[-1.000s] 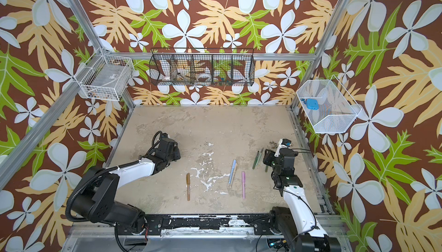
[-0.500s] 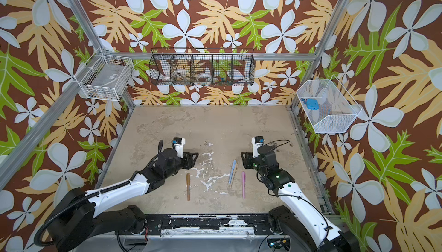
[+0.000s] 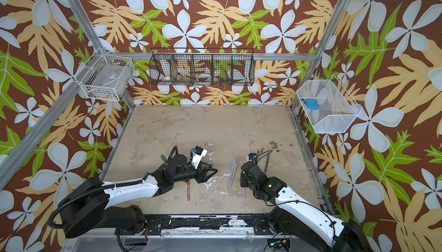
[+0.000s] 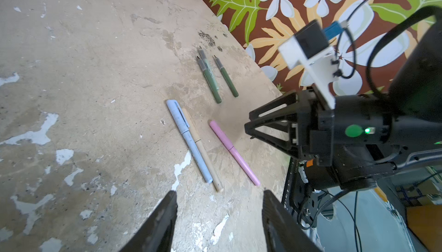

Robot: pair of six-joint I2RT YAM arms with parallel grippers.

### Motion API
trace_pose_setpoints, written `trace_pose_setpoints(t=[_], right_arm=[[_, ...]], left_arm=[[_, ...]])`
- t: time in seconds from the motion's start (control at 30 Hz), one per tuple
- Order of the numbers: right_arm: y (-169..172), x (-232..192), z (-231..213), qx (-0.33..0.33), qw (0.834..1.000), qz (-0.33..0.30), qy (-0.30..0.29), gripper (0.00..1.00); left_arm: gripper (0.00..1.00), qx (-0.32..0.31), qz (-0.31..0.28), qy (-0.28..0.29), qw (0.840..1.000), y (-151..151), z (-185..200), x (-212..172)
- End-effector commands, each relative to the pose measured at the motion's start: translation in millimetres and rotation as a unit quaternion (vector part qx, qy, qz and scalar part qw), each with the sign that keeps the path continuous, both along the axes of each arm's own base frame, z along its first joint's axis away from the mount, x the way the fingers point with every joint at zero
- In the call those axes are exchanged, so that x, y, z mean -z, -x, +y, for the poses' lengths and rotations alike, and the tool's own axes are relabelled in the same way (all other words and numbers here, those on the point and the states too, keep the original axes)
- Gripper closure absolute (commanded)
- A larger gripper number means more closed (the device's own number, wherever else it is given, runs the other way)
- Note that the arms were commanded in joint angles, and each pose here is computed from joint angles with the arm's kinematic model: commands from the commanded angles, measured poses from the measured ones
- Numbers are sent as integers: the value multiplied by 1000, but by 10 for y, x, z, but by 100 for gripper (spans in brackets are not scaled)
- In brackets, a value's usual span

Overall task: Open the pen caps
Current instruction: 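Close the right gripper on the pink pen while the left gripper rises, then lift the pink pen upright with the right gripper while the left gripper approaches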

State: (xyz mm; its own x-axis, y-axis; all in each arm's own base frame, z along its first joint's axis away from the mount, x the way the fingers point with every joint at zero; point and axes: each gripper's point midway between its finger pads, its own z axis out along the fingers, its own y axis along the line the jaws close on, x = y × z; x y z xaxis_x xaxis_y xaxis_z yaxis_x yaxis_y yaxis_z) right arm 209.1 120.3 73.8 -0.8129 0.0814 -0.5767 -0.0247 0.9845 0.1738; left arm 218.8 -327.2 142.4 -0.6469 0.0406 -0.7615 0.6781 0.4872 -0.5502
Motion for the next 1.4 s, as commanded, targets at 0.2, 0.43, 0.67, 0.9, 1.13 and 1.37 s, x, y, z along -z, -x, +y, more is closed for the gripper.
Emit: trace_pose_setpoints(t=[0.2,0.43,0.67,0.9,1.13,1.37], right_arm=[[123,298,-45,18,998,45,27,62],[187,379,69,-6,998,59,-1,66],[206,453,74,-17,997,72,12,71],[216,538,43,-14,996,82,27,79],[223,572,39,-17,995,87,40,90],[-66,99,177,-26,999,22,33,98]], left_arm=[[42,24,17,-11,1000,28,-89,105],[42,20,14,-13,1000,23,-74,101],[42,31,24,-13,999,44,-111,151],[42,28,23,-20,999,35,-100,172],[42,21,20,-22,999,12,-86,167],[39,-23,9,-6,1000,-94,-4,44]])
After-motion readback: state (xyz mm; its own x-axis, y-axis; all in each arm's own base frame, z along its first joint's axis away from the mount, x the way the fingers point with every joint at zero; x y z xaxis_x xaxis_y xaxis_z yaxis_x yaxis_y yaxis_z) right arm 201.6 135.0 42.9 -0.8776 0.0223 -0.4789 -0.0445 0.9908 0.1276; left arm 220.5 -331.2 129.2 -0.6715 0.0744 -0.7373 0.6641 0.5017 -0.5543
